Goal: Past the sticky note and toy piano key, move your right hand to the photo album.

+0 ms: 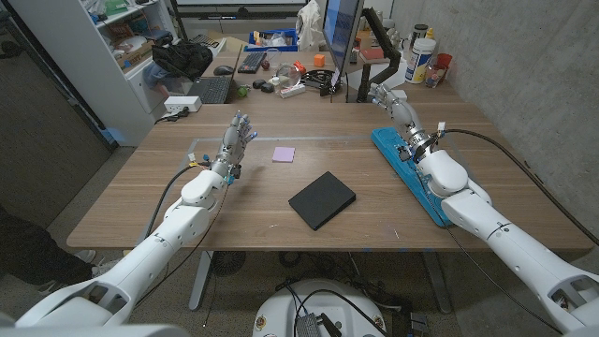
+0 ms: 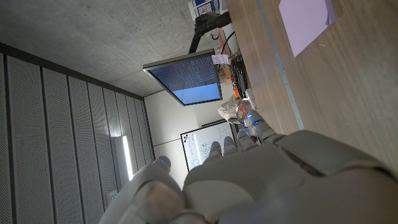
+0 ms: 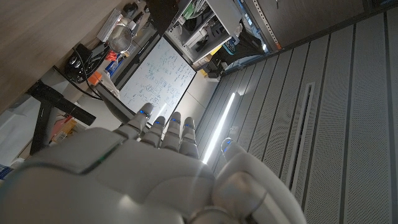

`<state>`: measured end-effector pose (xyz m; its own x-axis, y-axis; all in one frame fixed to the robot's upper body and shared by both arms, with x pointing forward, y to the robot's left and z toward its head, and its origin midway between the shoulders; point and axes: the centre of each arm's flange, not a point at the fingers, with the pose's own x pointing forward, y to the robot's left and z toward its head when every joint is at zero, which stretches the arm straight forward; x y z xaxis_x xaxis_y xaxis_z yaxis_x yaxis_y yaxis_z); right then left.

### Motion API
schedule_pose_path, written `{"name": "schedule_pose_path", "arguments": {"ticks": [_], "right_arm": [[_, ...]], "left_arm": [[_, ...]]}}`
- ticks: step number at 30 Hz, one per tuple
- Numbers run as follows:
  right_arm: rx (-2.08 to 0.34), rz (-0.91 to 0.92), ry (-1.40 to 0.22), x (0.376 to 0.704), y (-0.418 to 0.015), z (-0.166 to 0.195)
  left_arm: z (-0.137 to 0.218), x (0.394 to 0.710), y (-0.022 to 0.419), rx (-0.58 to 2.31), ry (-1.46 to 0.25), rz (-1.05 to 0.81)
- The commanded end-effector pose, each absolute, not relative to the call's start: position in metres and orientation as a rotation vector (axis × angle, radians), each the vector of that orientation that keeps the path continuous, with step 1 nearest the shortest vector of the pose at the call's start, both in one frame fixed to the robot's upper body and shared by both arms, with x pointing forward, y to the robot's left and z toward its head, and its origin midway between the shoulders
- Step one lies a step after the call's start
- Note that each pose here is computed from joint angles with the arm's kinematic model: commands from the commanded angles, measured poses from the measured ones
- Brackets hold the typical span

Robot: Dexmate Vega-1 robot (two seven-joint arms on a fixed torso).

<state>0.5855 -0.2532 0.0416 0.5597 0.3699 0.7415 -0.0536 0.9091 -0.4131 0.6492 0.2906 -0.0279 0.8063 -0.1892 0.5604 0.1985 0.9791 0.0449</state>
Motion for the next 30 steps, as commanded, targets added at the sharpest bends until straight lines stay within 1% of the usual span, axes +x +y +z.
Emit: {"name": "schedule_pose_path", "arguments": {"ticks": [1, 30], "right_arm": [[-0.422, 0.268, -1.019, 0.572, -0.243, 0.050], [-0.536, 0.295, -1.155, 0.548, -0.218, 0.063]], "left_arm": [[-0.027, 0.650, 0.292, -0.017, -0.601, -0.207], [-0.029, 0.651, 0.298, -0.015, -0.603, -0.204]]}}
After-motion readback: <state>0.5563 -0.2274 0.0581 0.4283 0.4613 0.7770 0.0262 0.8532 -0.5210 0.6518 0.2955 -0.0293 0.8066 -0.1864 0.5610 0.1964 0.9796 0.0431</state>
